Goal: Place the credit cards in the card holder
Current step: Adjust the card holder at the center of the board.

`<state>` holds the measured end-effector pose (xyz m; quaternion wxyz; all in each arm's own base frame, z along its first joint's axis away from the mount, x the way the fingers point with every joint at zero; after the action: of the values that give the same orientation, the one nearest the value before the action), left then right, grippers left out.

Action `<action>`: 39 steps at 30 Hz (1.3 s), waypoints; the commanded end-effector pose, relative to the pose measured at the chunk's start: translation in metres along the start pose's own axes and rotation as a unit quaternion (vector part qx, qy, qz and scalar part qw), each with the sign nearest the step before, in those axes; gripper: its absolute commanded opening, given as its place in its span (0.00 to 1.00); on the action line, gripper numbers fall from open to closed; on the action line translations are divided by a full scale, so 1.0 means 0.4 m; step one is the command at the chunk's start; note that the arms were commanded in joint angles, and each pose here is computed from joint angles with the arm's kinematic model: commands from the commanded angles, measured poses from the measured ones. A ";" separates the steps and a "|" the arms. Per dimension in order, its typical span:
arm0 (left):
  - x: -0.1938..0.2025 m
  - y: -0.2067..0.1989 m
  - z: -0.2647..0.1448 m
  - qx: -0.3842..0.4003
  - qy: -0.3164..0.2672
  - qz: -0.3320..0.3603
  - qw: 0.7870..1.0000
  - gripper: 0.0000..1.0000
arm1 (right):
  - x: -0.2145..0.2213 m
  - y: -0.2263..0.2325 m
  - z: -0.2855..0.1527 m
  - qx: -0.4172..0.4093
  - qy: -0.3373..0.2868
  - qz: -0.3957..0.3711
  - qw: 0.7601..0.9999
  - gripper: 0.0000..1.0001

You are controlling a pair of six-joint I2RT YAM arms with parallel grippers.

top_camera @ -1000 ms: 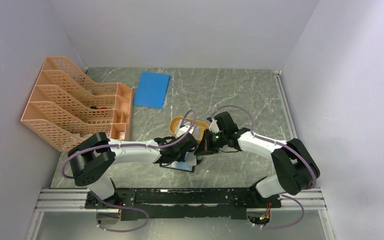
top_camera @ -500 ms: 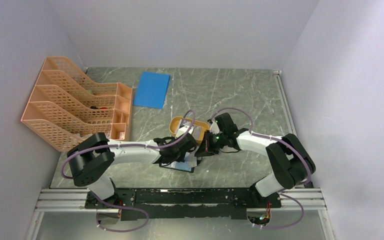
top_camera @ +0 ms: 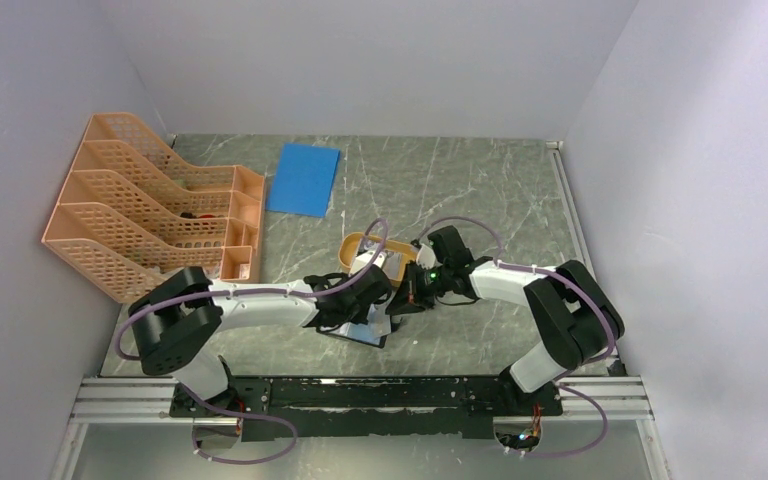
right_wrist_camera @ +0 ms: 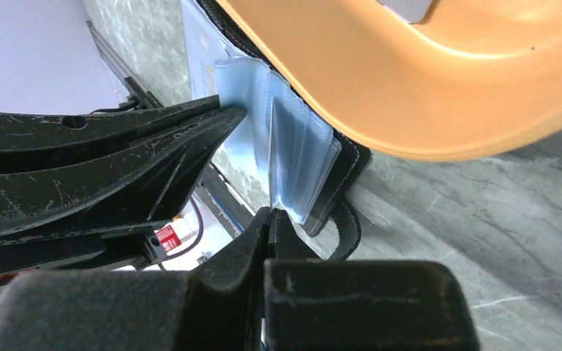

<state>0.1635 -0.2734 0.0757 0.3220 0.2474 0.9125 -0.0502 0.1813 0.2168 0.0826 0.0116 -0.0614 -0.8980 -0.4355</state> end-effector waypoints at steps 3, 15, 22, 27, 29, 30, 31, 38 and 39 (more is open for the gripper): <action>-0.037 -0.004 -0.038 0.010 -0.022 -0.015 1.000 0.13 | -0.005 0.020 -0.003 -0.025 0.004 -0.011 1.000 0.00; -0.074 0.008 -0.089 0.011 -0.041 -0.022 0.999 0.48 | 0.000 0.046 -0.008 -0.042 0.011 -0.030 0.999 0.00; -0.084 -0.015 -0.104 0.056 -0.048 -0.024 0.997 0.57 | 0.010 0.085 0.000 -0.064 0.015 -0.047 0.997 0.00; -0.076 -0.014 -0.101 0.056 -0.041 -0.020 0.997 0.56 | 0.008 0.102 0.010 -0.076 0.015 -0.050 0.996 0.00; -0.071 -0.011 -0.097 0.050 -0.040 -0.018 0.998 0.54 | 0.010 0.105 0.016 -0.077 0.018 -0.051 0.996 0.00; -0.067 -0.008 -0.093 0.046 -0.038 -0.017 0.998 0.52 | 0.009 0.105 0.018 -0.076 0.018 -0.051 0.996 0.00; -0.062 -0.006 -0.089 0.041 -0.033 -0.016 0.998 0.50 | 0.011 0.106 0.021 -0.075 0.019 -0.053 0.996 0.00; -0.036 0.021 -0.065 0.003 -0.019 -0.019 1.000 0.22 | 0.016 0.097 0.021 -0.064 0.018 -0.055 0.996 0.00; -0.032 0.026 -0.063 -0.003 -0.018 -0.020 1.000 0.18 | 0.017 0.095 0.019 -0.060 0.017 -0.055 0.997 0.00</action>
<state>0.1589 -0.2733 0.1107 0.3342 0.2380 0.9076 -0.0891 0.1747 0.2422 0.0994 0.0132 -0.0190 -0.8758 -0.4821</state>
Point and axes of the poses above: each gripper's point midway between its finger pads, its own z axis out along the fingers, its own y axis along the line the jaws close on, x = y × z, the point moved 6 cm from there along -z, back along the fingers, and after that the axes turned 9 degrees about z, right-handed, at the moved point
